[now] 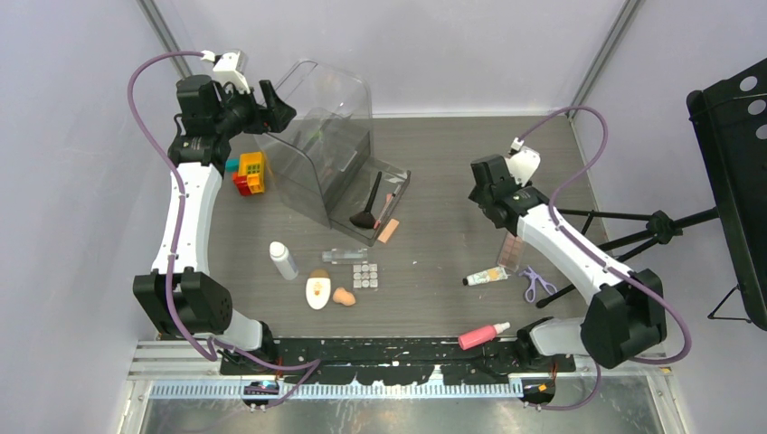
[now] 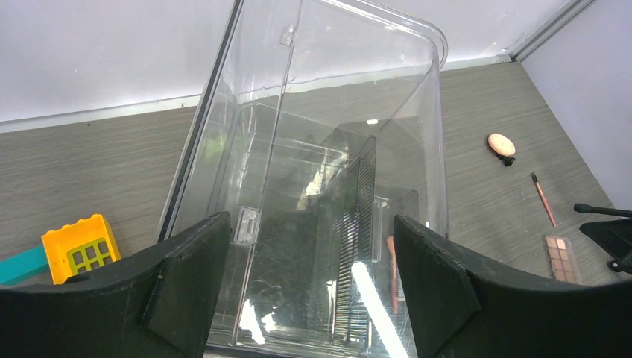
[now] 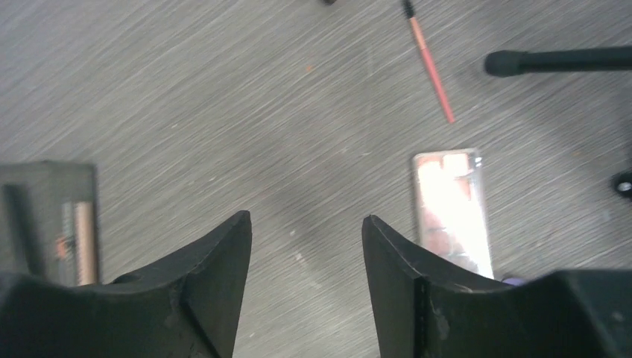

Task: Organize the makeup
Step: Pick up the makeup from the center of the board.

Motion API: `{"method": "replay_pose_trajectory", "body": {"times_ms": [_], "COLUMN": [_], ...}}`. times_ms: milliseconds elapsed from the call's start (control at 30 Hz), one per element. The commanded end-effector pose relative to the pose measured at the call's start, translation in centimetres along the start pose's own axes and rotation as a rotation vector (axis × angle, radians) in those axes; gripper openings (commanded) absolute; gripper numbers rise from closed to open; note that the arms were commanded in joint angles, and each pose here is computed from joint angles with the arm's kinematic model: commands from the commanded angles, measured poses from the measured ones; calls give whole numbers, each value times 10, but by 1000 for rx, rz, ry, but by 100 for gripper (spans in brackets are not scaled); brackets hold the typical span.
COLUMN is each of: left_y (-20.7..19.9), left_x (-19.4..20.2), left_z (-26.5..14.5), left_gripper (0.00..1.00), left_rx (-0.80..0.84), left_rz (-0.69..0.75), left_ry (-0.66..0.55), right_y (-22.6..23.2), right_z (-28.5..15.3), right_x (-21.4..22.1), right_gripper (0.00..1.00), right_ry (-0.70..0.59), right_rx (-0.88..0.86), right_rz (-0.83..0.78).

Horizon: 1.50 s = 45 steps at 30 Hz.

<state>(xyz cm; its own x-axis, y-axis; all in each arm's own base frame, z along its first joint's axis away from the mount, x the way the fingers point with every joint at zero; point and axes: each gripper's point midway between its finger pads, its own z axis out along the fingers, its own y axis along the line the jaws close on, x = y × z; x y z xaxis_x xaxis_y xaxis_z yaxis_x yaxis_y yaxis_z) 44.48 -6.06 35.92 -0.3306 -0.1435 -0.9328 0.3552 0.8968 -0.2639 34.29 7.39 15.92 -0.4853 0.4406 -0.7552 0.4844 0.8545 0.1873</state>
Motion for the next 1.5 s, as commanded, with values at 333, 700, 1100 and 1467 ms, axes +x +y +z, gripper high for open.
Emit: {"method": "replay_pose_trajectory", "body": {"times_ms": [333, 700, 1100, 1467], "left_y": [3, 2, 1, 1], "left_x": [26, 23, 23, 23], "left_z": [4, 1, 3, 2], "left_gripper": [82, 82, 82, 82], "left_rx": [9, 7, 15, 14], "left_rz": [-89, -82, -87, -86], "left_ry": [77, 69, 69, 68], "right_y": [-55, -78, -105, -108], "right_z": [103, 149, 170, 183], "right_x": [-37, -14, -9, 13], "right_gripper": [61, 56, 50, 33], "right_ry": [37, 296, 405, 491], "right_rx": [311, 189, 132, 105], "right_rz": [-204, -260, -156, -127]}}
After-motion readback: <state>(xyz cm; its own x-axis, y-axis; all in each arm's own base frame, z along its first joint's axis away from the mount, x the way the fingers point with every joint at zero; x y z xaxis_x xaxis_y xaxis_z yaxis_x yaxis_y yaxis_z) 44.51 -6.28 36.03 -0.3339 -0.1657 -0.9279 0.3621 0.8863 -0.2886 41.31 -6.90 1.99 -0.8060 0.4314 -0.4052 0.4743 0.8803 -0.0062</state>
